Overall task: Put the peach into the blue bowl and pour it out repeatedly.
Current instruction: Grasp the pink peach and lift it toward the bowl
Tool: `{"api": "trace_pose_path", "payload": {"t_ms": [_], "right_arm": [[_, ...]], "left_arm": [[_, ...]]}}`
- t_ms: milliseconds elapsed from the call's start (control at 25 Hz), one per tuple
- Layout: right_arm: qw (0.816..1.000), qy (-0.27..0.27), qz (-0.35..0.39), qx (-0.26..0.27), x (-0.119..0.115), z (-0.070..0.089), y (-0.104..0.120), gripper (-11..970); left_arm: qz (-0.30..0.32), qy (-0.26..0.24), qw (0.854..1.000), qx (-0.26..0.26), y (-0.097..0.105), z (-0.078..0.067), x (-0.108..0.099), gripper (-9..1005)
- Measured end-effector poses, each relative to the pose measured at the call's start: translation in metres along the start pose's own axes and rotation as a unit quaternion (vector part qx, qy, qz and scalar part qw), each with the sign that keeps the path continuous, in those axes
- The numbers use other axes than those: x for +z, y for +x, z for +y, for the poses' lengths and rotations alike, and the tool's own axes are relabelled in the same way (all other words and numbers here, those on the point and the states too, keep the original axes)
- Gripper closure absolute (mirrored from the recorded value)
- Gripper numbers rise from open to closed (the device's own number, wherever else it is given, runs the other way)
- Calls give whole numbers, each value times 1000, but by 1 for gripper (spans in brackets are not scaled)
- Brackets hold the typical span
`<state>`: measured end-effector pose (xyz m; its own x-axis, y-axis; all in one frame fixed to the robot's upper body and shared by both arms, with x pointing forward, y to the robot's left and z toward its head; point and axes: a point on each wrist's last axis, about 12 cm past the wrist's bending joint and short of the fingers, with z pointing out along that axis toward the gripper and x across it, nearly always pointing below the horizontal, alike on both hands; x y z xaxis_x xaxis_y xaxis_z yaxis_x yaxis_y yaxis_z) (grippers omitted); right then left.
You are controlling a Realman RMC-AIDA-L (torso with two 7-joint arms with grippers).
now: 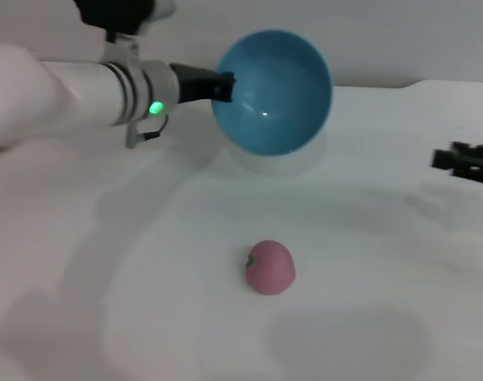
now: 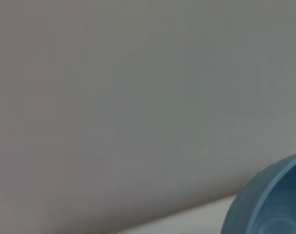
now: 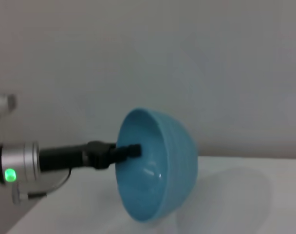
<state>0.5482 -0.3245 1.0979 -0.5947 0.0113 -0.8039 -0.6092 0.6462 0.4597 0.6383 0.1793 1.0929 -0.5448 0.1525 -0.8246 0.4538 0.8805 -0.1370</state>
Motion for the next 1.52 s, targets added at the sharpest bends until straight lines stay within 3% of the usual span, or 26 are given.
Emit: {"api": "trace_pose_path", "payload": {"t_ms": [240,440,640,800,1120,1320,1520], "right_arm": [[994,-26,79,-64,54,15,-13,389],[982,-49,144,-114,99,32,-18,398],[963,-54,208,-164,137,48,-15,407],[952,-45,241,-183,153,55,-9,414],[949,-80,244,-182,162,72,-1,429],[943,-101,264,-178,167,82,15,438],[942,-92,272,-176,171,82,26,447]], "left_arm": [[48,14,996,-80,5,46,-30,997],[135,2,984,-118,23,69,-53,997],[189,-18,974,-121,32,73,-72,997],[219,-43,966,-132,32,71,-83,997],[241,-61,961,-119,26,67,-86,996],[240,-60,963,-108,18,64,-81,996],[244,-59,963,-96,14,60,-78,996]]}}
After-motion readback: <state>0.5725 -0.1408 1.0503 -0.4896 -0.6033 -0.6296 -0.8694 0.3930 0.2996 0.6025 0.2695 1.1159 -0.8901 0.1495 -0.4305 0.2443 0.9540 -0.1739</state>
